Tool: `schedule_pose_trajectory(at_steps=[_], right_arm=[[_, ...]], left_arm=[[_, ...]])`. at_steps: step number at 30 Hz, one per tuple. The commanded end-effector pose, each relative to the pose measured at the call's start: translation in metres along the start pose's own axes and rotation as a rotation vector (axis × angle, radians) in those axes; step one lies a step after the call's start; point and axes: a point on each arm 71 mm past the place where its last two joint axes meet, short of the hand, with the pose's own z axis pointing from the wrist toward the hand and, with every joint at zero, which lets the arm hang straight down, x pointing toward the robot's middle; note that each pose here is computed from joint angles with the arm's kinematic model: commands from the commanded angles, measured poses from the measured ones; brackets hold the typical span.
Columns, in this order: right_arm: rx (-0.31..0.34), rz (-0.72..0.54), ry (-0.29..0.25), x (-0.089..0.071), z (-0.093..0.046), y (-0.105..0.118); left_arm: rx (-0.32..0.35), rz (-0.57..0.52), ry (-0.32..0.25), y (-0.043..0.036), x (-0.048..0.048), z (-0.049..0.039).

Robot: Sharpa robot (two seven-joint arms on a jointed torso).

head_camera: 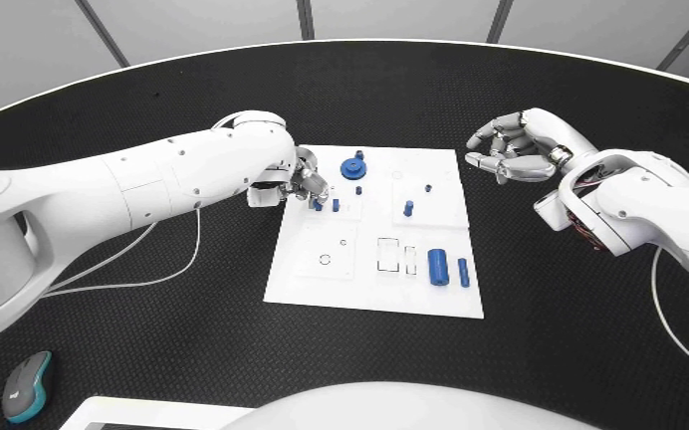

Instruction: Assemble the parts on the task board

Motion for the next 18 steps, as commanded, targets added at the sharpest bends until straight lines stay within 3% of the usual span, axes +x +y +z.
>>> schedule_pose_trajectory(at_steps=[1,9,18], right_arm=[[0.000,0.000,0.000,0.0000,0.0000,-0.0001],[0.000,0.000,0.000,0.0000,0.0003,-0.0002],[0.000,-0.001,0.001,0.0001,0.0006,-0.0003]], left_arm=[[0.000,0.005,0.007,-0.0010,0.0006,0.0002],[-0.010,0.021,0.025,-0.0008,0.0017,0.0006],[-0.030,0.023,-0.001,0.0033,-0.0009,0.0009]])
